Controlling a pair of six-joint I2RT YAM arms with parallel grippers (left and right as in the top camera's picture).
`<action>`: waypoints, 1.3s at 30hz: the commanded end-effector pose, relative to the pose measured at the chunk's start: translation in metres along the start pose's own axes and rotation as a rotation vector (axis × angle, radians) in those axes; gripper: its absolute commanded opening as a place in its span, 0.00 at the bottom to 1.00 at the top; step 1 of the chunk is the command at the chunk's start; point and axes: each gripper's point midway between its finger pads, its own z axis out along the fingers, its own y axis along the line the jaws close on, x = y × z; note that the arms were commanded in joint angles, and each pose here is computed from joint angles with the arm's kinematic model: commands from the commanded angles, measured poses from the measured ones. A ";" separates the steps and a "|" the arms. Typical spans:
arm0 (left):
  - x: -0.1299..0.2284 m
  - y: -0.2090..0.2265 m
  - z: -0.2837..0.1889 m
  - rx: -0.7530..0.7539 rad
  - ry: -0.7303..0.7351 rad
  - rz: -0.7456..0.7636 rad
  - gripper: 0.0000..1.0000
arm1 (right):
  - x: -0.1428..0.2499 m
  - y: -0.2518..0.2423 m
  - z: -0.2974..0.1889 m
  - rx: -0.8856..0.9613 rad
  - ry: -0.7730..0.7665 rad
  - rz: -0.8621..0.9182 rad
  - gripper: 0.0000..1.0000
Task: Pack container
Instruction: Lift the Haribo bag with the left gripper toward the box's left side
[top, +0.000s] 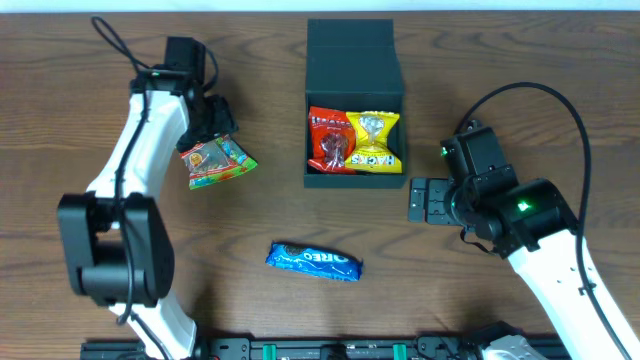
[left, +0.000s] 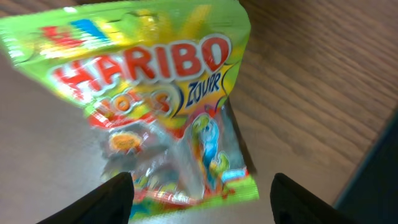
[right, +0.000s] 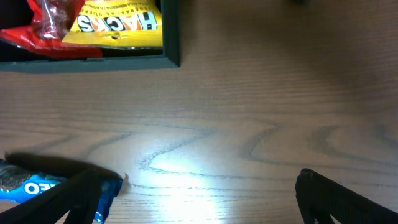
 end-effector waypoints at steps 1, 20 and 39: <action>-0.003 0.004 0.018 -0.033 0.010 0.010 0.74 | 0.000 -0.001 -0.001 -0.001 -0.004 -0.007 0.99; -0.008 0.021 0.062 -0.145 0.012 0.012 0.77 | 0.000 -0.001 -0.001 -0.002 -0.007 -0.007 0.99; 0.005 0.027 0.084 -0.172 0.077 0.012 0.37 | -0.003 0.000 -0.001 -0.006 -0.017 -0.006 0.99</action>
